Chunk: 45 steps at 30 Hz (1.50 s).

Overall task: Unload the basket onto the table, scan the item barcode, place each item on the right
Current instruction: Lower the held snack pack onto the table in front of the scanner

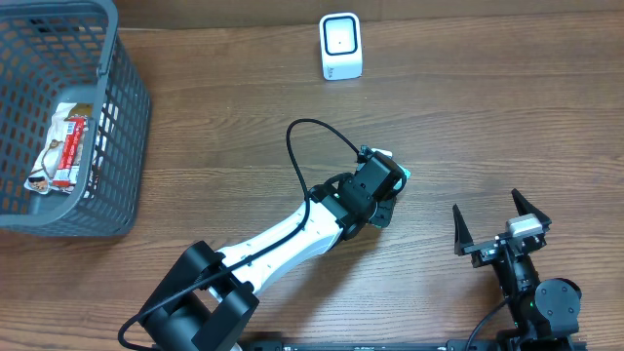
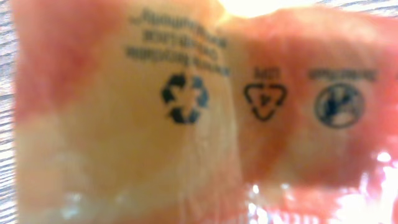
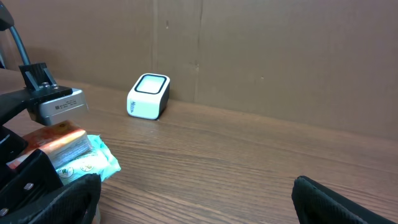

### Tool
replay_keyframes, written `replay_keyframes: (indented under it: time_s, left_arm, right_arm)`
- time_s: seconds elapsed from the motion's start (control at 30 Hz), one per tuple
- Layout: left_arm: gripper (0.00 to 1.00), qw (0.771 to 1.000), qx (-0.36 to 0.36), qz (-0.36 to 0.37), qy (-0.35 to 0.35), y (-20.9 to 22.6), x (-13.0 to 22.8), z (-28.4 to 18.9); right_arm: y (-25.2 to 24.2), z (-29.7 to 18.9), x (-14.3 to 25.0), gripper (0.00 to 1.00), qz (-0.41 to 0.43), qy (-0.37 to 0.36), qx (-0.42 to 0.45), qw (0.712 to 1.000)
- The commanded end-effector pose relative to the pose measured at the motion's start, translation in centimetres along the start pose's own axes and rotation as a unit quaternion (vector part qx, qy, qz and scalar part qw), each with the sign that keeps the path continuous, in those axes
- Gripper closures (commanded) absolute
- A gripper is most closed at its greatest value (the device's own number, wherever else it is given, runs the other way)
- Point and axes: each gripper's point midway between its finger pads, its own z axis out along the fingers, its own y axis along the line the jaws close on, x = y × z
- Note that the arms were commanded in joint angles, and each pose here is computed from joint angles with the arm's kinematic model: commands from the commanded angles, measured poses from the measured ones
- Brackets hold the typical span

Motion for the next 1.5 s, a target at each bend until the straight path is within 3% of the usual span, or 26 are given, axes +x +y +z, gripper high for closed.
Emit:
replay_keyframes:
  time_s: [0.0, 0.13, 0.33, 0.57, 0.87, 1.1, 1.23, 1.47]
  left_arm:
    - [0.47, 1.0, 0.005, 0.002, 0.008, -0.5, 0.4, 0.5]
    - [0.35, 1.0, 0.007, 0.002, 0.009, -0.5, 0.4, 0.5]
    - [0.0, 1.0, 0.016, 0.002, 0.011, -0.9, 0.4, 0.3]
    - [0.0, 0.999, 0.04, 0.003, -0.033, -1.9, -2.4, -2.8]
    - [0.0, 0.987, 0.054, 0.003, -0.152, -2.2, -7.7, -10.9]
    - [0.0, 0.992, 0.031, 0.007, -0.125, -0.2, -6.7, -11.0]
    - [0.14, 0.996, 0.022, -0.006, -0.083, 1.5, -5.4, -9.9]
    - [0.43, 0.995, 0.073, -0.041, -0.05, 2.5, -5.6, -9.3]
  right_arm:
    - [-0.1, 0.0, 0.3, 0.0, -0.002, 0.001, 0.002, 1.0]
    - [-0.1, 0.0, 0.3, 0.0, -0.002, 0.0, 0.002, 1.0]
    - [-0.1, 0.0, 0.3, 0.0, -0.002, 0.0, 0.002, 1.0]
    - [-0.1, 0.0, 0.3, 0.0, -0.002, 0.0, 0.002, 1.0]
    - [-0.1, 0.0, 0.3, 0.0, -0.002, 0.0, 0.002, 1.0]
    - [-0.1, 0.0, 0.3, 0.0, -0.002, 0.0, 0.002, 1.0]
    - [-0.1, 0.0, 0.3, 0.0, -0.002, 0.0, 0.002, 1.0]
    - [-0.1, 0.0, 0.3, 0.0, -0.002, 0.0, 0.002, 1.0]
